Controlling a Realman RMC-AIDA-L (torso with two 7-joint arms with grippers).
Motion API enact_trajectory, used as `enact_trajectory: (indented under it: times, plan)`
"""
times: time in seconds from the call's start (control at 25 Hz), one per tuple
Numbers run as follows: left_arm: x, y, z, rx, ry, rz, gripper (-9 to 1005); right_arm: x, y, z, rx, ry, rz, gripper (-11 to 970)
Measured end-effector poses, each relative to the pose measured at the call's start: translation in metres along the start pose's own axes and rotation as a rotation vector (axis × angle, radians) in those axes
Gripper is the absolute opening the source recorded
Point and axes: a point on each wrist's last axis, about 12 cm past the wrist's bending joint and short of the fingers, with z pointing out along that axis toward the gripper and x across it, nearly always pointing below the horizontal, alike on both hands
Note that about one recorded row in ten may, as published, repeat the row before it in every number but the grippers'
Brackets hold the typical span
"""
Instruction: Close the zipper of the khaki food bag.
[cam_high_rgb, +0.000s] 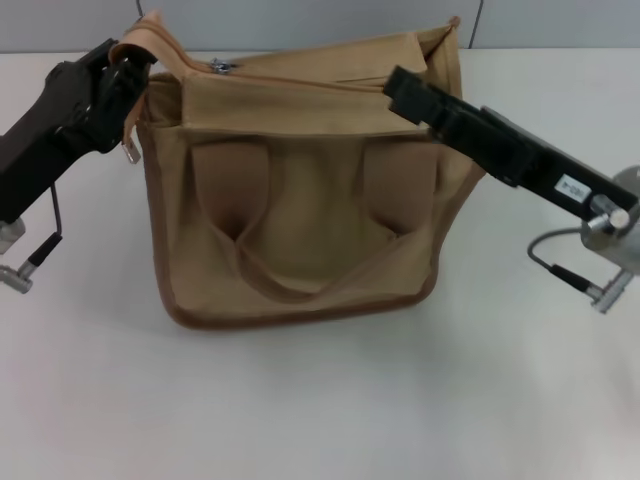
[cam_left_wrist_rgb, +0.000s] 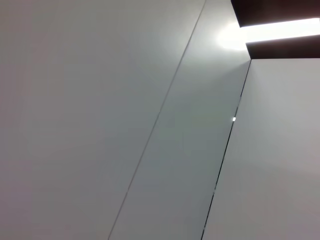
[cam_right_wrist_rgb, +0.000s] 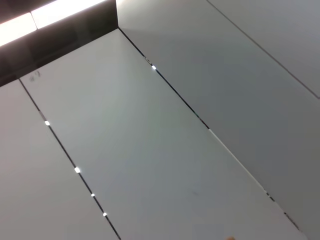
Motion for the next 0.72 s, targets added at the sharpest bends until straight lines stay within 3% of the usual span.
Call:
enact_trajectory:
  times: [0.28, 0.52, 0.72]
  plan:
    - [0.002, 0.004, 0.007, -0.008, 0.028, -0.002, 32, -0.009, -0.010, 0.014, 0.037, 0.006, -0.005, 694]
    - [0.007, 0.017, 0.004, -0.131, 0.065, 0.000, 31, -0.015, -0.015, 0.028, 0.028, 0.036, -0.003, 693]
    - [0.009, 0.022, 0.001, -0.182, 0.077, -0.058, 31, -0.018, -0.027, 0.038, 0.099, 0.064, 0.044, 692]
